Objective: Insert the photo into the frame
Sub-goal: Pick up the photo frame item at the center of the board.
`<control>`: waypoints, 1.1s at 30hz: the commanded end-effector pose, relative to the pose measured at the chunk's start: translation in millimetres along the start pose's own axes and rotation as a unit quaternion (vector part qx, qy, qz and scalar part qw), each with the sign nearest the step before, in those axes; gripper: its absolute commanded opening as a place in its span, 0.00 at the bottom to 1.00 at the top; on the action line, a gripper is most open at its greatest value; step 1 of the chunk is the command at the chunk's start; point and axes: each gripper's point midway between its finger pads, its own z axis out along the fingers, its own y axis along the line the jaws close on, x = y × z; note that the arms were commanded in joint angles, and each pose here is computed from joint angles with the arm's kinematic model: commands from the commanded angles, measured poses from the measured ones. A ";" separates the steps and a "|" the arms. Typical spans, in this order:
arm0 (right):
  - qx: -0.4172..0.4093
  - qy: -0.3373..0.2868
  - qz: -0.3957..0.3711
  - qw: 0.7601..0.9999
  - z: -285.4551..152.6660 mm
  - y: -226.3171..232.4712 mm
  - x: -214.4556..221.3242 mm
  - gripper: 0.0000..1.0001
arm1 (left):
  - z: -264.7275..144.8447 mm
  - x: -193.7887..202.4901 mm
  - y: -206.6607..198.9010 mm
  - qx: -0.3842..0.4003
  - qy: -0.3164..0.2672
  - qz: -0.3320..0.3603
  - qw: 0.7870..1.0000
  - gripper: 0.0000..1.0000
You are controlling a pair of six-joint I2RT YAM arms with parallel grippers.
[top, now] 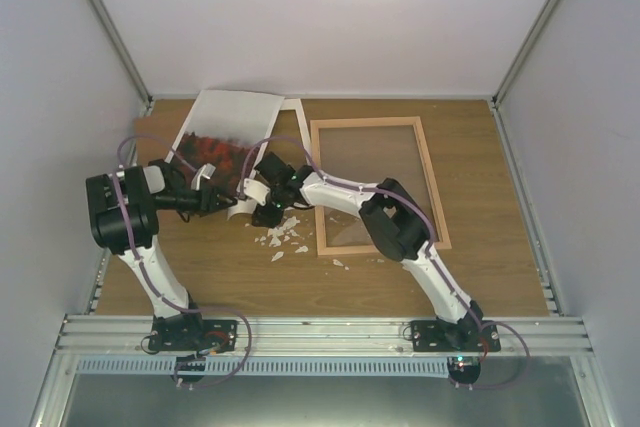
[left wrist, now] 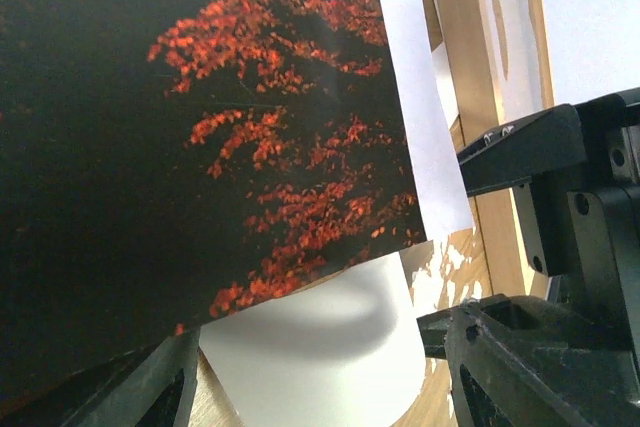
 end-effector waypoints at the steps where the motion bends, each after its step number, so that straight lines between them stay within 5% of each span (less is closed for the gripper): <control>1: 0.028 0.046 0.013 0.998 40.1 9.5 35.9 0.57 | 18.6 14.1 10.6 -0.006 0.030 -0.010 0.999 0.70; 17: 0.205 -0.011 0.006 0.979 28.2 -19.9 23.1 0.45 | 20.1 14.9 12.2 -0.004 0.031 -0.015 0.999 0.70; 33: 0.351 -0.093 -0.061 0.930 -10.4 -25.9 -10.6 0.15 | 14.2 12.1 10.0 -0.006 0.023 -0.013 1.000 0.70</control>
